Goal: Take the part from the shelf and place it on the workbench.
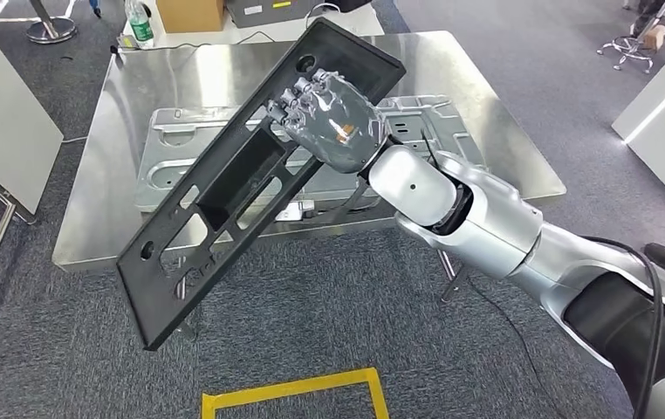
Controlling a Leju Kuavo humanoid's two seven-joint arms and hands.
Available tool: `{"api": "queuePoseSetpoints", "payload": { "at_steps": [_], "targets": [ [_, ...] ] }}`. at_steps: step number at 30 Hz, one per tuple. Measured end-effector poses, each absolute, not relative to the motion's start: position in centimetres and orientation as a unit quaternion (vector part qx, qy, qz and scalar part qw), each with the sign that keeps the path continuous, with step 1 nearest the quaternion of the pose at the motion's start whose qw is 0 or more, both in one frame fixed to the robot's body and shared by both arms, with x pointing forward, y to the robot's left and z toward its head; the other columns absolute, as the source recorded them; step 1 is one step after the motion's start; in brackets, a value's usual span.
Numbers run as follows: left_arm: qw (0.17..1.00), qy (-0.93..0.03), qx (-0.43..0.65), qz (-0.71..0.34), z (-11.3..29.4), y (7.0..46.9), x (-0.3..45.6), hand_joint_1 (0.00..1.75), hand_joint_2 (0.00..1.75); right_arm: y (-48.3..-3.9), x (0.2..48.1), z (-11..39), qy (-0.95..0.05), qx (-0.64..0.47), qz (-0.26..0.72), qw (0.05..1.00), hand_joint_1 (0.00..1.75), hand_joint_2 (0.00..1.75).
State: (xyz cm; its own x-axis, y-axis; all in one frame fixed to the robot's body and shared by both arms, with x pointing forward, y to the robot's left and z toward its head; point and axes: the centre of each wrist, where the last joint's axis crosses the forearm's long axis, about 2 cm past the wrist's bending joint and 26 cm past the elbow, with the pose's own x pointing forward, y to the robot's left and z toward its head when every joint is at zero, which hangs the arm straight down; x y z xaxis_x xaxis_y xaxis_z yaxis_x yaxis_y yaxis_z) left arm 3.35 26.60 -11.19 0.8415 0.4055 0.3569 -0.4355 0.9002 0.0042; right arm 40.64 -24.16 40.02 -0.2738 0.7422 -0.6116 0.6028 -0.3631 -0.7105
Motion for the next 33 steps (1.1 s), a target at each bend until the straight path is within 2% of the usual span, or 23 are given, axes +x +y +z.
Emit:
{"api": "queuePoseSetpoints", "payload": {
  "at_steps": [19, 23, 28, 33],
  "targets": [
    [0.958, -0.183, 0.042, 0.219, -11.2, 26.8, 3.4, 0.00, 0.00, -25.2, 41.1, 40.3, -0.553, -0.589, 0.582, 0.092, 1.75, 1.75],
    [0.957, -0.185, 0.042, 0.221, -11.2, 26.9, 3.3, 0.00, 0.00, -27.0, 41.8, 40.7, -0.552, -0.592, 0.574, 0.122, 1.75, 1.75],
    [0.958, -0.177, 0.042, 0.222, -11.3, 26.8, 2.3, 0.00, 0.00, -29.7, 42.9, 37.6, -0.526, -0.584, 0.592, 0.179, 1.75, 1.75],
    [0.959, -0.169, 0.035, 0.223, -11.3, 26.1, 1.8, 0.00, 0.00, -31.1, 43.2, 36.8, -0.512, -0.586, 0.597, 0.196, 1.75, 1.75]
  ]
}}
